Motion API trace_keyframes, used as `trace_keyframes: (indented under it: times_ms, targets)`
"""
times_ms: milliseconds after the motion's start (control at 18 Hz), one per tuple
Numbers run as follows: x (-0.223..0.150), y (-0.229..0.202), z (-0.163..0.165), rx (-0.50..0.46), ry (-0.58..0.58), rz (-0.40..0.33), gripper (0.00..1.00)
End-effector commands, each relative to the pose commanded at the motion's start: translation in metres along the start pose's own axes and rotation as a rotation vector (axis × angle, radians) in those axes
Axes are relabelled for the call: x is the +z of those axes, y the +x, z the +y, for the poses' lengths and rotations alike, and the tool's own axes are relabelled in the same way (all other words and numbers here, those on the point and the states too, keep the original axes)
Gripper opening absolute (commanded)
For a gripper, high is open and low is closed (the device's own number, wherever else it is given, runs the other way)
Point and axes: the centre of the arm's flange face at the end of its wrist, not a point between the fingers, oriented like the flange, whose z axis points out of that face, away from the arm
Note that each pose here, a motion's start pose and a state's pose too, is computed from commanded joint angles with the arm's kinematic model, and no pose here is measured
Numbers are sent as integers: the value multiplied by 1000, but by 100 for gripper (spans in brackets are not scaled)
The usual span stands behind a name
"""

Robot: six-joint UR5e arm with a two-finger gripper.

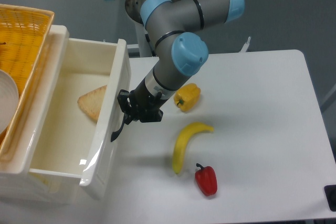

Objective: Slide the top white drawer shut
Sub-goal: 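Keep pushing the drawer front until the drawer is fully shut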

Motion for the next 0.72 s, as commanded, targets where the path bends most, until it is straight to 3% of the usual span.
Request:
trace_keyframes:
  times_ms: [722]
  targets:
    - [16,44,-10,44,-29,15,4]
